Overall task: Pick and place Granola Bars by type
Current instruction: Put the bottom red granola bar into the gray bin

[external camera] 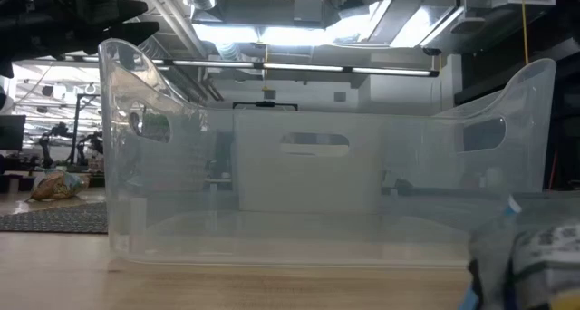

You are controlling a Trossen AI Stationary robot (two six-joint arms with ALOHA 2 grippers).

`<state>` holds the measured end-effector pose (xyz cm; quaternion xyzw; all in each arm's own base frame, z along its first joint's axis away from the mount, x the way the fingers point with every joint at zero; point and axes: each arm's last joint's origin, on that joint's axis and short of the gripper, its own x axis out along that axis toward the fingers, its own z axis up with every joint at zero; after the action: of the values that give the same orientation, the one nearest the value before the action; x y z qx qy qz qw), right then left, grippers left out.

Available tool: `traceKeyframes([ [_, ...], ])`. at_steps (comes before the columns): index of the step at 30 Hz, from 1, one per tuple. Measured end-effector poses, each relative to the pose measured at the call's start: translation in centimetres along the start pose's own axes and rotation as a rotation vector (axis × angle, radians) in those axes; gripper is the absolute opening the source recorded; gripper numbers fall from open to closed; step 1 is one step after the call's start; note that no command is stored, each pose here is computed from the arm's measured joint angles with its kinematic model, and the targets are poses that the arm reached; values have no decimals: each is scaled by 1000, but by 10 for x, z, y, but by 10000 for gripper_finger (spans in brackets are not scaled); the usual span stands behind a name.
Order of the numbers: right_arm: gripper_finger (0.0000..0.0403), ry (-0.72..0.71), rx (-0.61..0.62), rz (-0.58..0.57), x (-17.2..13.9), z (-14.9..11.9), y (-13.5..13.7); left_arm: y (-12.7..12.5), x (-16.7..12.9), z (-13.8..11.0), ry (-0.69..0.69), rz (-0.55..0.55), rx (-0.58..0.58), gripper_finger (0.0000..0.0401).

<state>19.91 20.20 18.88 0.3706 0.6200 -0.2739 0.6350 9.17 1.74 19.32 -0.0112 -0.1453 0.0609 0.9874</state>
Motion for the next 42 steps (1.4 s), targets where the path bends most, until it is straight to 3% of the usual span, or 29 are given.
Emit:
traceKeyframes([
  [9,32,-103,-23,21,-44,47,-22,0,0,0,0,0,0,217],
  [18,43,-234,-69,99,-79,113,-45,0,0,0,-1,0,0,217],
  [23,29,-303,-116,111,-91,149,-60,0,0,0,0,0,0,219],
  [34,37,-516,-362,121,-140,226,-92,0,0,0,0,0,0,219],
  [42,33,-691,-513,161,-178,267,-126,0,0,0,0,0,0,217],
])
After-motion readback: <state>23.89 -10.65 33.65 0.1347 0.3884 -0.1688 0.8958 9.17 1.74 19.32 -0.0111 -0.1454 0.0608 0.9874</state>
